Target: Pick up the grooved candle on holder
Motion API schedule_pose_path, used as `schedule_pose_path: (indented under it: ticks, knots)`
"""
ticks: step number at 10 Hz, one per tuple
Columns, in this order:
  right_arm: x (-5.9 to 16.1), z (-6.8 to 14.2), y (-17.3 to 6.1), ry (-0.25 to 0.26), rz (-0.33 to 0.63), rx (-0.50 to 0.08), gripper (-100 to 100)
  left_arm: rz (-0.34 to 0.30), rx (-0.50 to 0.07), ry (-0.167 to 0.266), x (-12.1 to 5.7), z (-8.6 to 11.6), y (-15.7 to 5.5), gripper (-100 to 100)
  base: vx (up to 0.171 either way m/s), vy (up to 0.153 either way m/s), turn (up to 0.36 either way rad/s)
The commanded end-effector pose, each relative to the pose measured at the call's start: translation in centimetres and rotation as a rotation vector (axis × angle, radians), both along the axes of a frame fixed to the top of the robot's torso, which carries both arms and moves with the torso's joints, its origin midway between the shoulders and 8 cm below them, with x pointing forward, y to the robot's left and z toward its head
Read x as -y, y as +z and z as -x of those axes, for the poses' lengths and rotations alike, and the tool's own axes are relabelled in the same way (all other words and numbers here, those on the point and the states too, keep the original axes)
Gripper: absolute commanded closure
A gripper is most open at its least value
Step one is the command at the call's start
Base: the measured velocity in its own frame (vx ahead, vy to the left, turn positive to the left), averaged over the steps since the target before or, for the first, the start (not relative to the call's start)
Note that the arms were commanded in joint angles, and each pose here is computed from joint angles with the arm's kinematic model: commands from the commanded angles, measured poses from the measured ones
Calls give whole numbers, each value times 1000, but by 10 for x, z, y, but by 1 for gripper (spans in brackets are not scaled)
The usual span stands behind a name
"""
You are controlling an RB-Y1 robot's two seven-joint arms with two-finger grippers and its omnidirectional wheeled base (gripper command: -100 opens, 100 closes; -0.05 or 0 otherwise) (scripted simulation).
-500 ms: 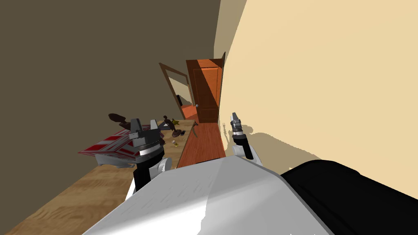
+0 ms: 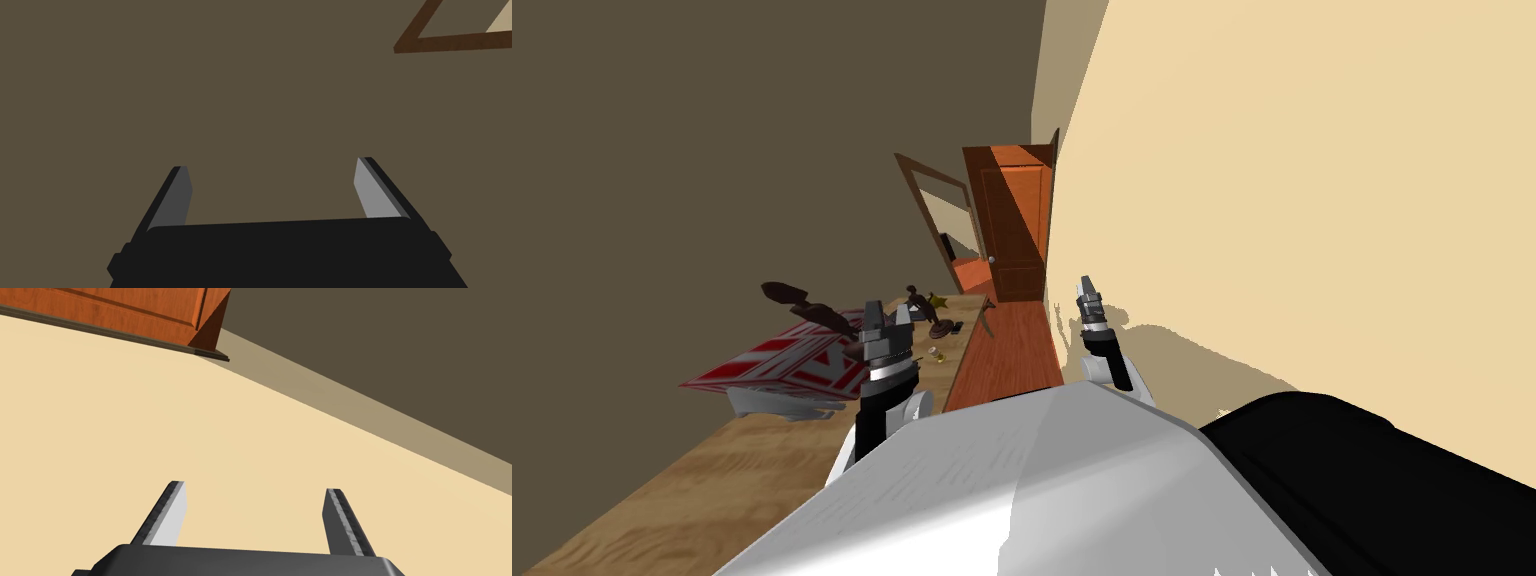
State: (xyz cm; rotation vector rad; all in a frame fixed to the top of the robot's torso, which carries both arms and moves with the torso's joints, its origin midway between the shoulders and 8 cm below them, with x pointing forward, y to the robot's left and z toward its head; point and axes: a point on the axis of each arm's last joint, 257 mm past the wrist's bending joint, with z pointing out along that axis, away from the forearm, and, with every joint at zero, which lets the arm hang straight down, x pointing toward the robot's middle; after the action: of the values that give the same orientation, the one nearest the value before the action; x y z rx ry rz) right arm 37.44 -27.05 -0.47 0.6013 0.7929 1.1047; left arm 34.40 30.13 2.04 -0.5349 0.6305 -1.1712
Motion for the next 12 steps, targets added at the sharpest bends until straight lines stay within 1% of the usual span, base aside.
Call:
schedule_pose_path:
  ticks: [1, 2, 3, 4, 5, 6, 7, 8, 9, 10, 11, 12]
  knots:
    - [0, 0, 0, 0, 0, 0, 0, -34, -42, 22, -2, -5, -21, -100, 6, -3, -33]
    - [0, 0, 0, 0, 0, 0, 0, -58, -61, 34, -4, -8, -32, -100, 6, -5, -33]
    - [0, 0, 0, 0, 0, 0, 0, -55, -82, 37, -6, -11, -41, -100, 4, -4, -13]
    - [0, 0, 0, 0, 0, 0, 0, -79, -109, 51, -9, -14, -56, -100, 4, -5, -18]
    - [0, 0, 0, 0, 0, 0, 0, -78, -117, 52, -10, -16, -60, -100, 0, 0, 0]
    - [0, 0, 0, 0, 0, 0, 0, -103, -147, 66, -14, -19, -76, -100, 6, -5, -18]
    - [0, 0, 0, 0, 0, 0, 0, -102, -154, 67, -15, -19, -80, -100, 0, 0, 0]
    - [0, 0, 0, 0, 0, 0, 0, -130, -170, 79, -17, -21, -90, -100, 6, -5, -13]
    - [0, 0, 0, 0, 0, 0, 0, -126, -193, 82, -19, -23, -100, -100, 0, 0, 0]
    - [0, 0, 0, 0, 0, 0, 0, -155, -207, 95, -22, -23, -110, -100, 6, -4, -8]
    - [0, 0, 0, 0, 0, 0, 0, -152, -233, 98, -25, -25, -122, -100, 7, -2, -10]
    - [0, 0, 0, 0, 0, 0, 0, -183, -237, 109, -26, -25, -128, -100, 12, -2, -12]
